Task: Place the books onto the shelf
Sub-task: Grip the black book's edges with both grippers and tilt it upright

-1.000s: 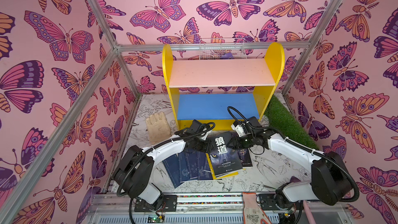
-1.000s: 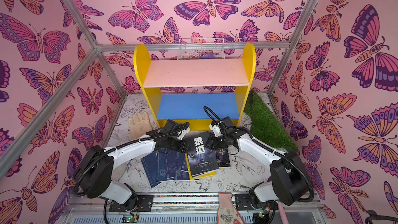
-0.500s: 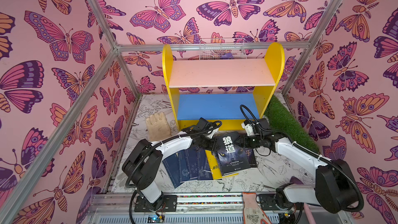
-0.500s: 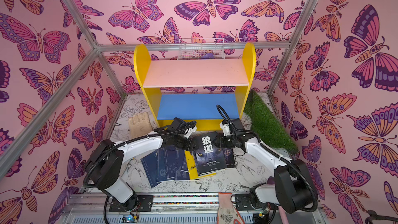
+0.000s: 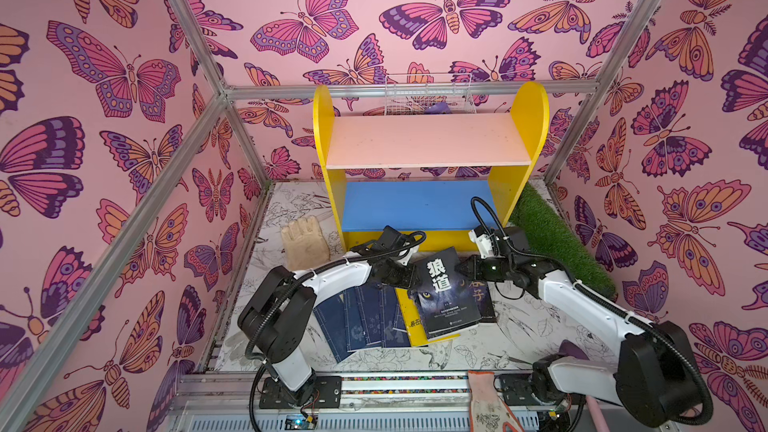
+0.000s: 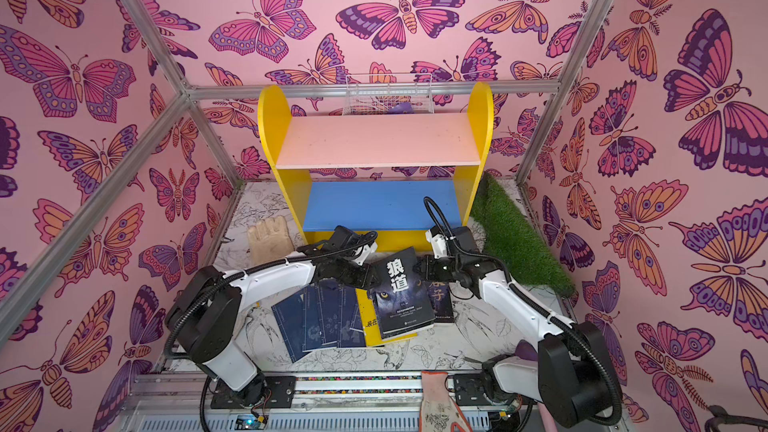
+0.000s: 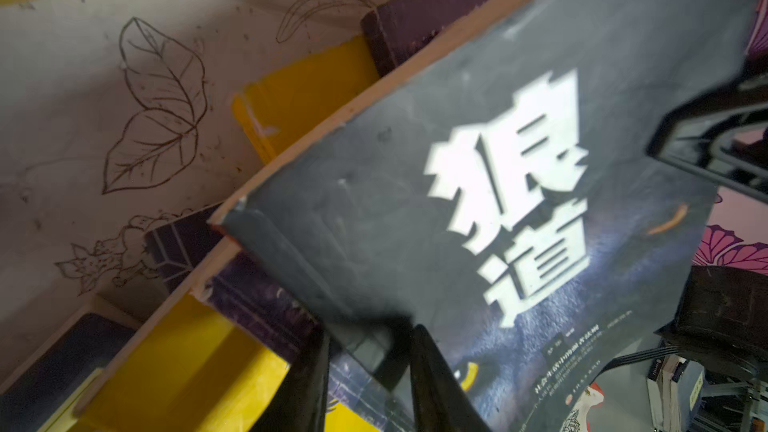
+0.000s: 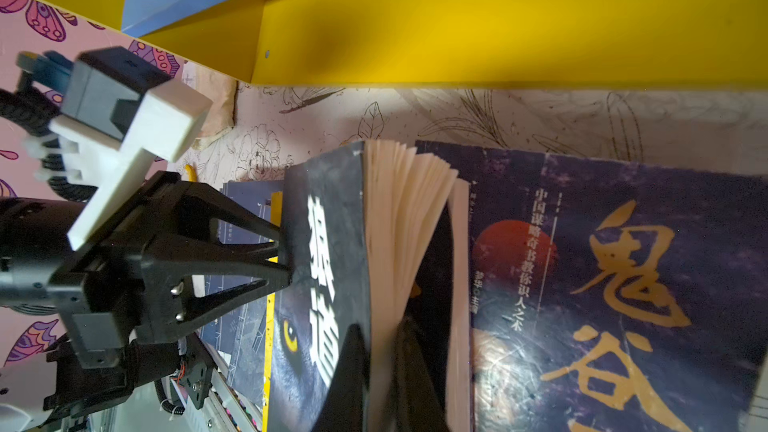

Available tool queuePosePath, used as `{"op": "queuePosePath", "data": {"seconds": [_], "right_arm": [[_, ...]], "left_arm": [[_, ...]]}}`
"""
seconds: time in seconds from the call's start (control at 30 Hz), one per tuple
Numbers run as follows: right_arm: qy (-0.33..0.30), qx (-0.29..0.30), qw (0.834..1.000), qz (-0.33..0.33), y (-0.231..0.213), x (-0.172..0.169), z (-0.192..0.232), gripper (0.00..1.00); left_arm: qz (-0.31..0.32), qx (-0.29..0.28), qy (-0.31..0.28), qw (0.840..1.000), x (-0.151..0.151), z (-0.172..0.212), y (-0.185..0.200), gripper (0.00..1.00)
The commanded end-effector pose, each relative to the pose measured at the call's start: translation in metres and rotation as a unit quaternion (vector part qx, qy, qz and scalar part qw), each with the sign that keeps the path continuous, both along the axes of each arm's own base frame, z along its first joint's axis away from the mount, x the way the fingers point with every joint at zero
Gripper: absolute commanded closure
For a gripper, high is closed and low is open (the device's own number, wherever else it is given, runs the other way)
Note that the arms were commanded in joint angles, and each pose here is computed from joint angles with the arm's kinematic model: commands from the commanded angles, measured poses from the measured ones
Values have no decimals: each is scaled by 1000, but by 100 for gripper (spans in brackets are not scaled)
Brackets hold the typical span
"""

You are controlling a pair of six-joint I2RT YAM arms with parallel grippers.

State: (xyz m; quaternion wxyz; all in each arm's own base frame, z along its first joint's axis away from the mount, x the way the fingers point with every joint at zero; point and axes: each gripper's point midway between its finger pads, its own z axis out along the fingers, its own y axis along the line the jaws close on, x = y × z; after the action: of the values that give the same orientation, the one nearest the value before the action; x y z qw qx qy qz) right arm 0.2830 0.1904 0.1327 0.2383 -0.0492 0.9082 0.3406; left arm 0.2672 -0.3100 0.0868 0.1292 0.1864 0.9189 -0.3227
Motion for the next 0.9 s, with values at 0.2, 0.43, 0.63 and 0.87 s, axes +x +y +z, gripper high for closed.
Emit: {"op": "queuePosePath", "data": {"seconds": [0.2, 0.43, 0.63, 0.87], "right_arm": [[-47, 34, 998, 33, 13, 1, 43, 100], [-39, 94, 995, 22, 15, 7, 51, 100], [-24, 96, 995, 8, 12, 9, 40, 100], [-28, 151, 988, 13, 20, 9, 50, 100]], "left_arm": [[21, -109, -32, 993, 11, 40, 13, 19], [29, -105, -33, 993, 14, 30, 19, 18], [36, -97, -54, 993, 35, 27, 14, 20], [22, -111, -47, 992, 40, 27, 6, 22]]}}
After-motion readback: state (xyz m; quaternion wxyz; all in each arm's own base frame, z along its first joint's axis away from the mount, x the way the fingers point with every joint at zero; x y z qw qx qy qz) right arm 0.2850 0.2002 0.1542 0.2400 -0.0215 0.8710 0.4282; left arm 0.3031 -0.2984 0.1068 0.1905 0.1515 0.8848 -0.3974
